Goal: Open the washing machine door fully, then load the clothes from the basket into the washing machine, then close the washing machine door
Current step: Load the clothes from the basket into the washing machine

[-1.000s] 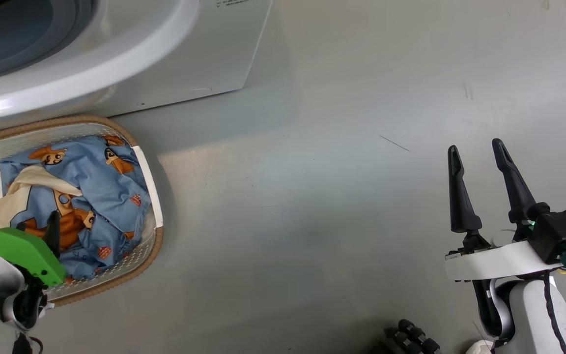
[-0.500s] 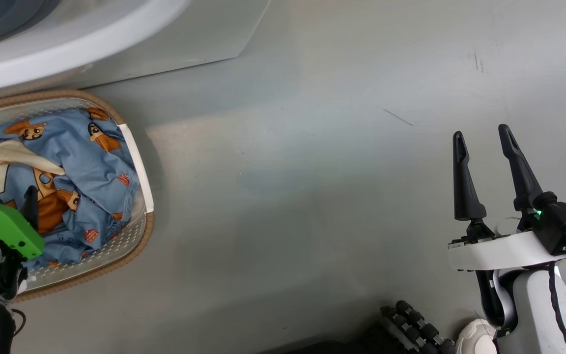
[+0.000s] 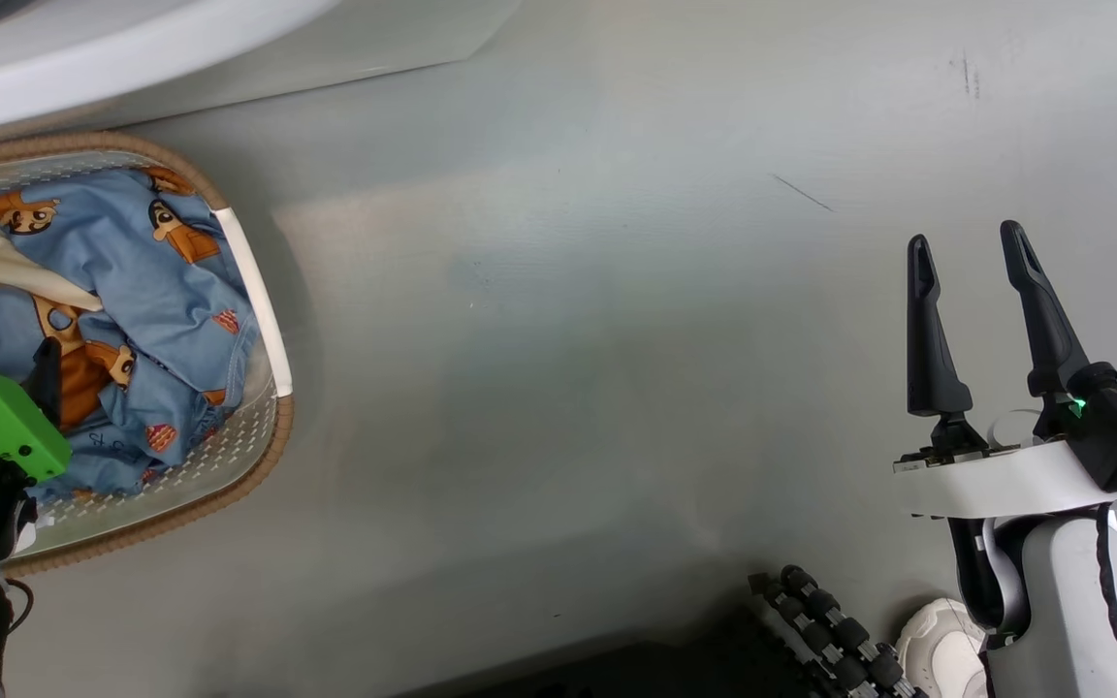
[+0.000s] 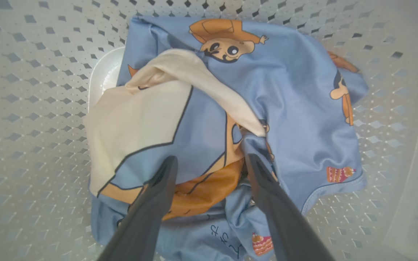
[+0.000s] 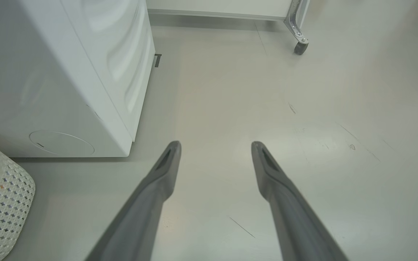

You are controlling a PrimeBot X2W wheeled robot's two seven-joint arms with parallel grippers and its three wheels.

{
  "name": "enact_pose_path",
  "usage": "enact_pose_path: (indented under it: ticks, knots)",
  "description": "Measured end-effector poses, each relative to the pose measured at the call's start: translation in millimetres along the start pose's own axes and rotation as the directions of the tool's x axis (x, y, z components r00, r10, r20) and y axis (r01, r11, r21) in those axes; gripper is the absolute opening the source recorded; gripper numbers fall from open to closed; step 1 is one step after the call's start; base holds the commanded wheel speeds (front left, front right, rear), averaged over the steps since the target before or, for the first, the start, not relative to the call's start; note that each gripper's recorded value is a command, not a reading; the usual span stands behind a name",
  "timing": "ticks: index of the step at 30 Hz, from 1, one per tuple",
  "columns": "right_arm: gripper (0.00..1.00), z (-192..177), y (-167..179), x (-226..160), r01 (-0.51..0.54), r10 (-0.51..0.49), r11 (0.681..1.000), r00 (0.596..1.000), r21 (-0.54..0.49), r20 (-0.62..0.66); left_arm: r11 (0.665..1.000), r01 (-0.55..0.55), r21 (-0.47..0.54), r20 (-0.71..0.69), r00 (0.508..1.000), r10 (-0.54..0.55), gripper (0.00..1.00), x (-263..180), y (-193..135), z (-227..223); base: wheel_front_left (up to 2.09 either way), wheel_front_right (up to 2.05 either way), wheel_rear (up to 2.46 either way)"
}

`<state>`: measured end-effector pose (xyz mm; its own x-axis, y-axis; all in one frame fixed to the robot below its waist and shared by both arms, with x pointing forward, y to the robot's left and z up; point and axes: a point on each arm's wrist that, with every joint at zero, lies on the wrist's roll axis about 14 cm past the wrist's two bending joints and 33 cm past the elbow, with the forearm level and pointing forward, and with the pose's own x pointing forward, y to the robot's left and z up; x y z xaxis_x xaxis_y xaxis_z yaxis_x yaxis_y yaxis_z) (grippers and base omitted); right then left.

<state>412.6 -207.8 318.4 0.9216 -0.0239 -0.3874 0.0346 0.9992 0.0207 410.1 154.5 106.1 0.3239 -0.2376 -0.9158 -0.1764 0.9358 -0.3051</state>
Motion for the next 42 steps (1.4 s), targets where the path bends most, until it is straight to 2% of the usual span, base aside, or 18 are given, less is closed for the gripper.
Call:
enact_pose_path:
  ticks: [28,30,31,33,34,35,42]
  knots:
    - [1.00,-18.5,-3.3,10.0,0.002,-0.003,1.000,0.999,-0.030,-0.039,1.000,0.010,-0.006,-0.104,0.995,-0.010,1.00,33.9,-3.5,-17.9,0.00,0.00,0.00]
    - [1.00,-19.8,-4.8,10.5,0.005,-0.006,0.999,0.999,-0.033,-0.042,1.000,0.012,-0.006,-0.107,0.994,-0.012,0.95,36.3,-4.2,-17.6,0.00,0.00,0.00]
    - [1.00,-20.6,-5.3,10.7,0.006,-0.007,0.999,0.999,-0.035,-0.044,1.000,0.011,-0.005,-0.110,0.994,-0.012,0.84,36.9,-4.0,-18.7,0.00,0.00,0.00]
    - [1.00,-21.3,-5.7,11.0,0.006,-0.008,0.999,0.999,-0.039,-0.046,1.000,0.007,-0.002,-0.121,0.993,-0.008,0.41,37.0,-2.5,-22.6,0.00,0.00,0.00]
    - [1.00,-21.3,-5.7,11.1,0.005,-0.007,0.999,0.999,-0.044,-0.046,1.000,0.007,0.001,-0.126,0.992,-0.007,0.24,37.0,-2.3,-24.0,0.00,0.00,0.00]
    - [1.00,-21.6,-6.0,11.2,0.005,-0.007,0.999,0.999,-0.044,-0.046,1.000,0.009,0.005,-0.130,0.992,-0.008,0.00,37.3,-2.7,-25.0,0.00,0.00,0.00]
    - [1.00,-21.4,-5.4,12.2,0.004,-0.005,0.999,0.999,-0.043,-0.044,1.000,0.015,0.021,-0.114,0.993,-0.012,0.00,37.7,-5.9,-20.0,0.00,0.00,0.00]
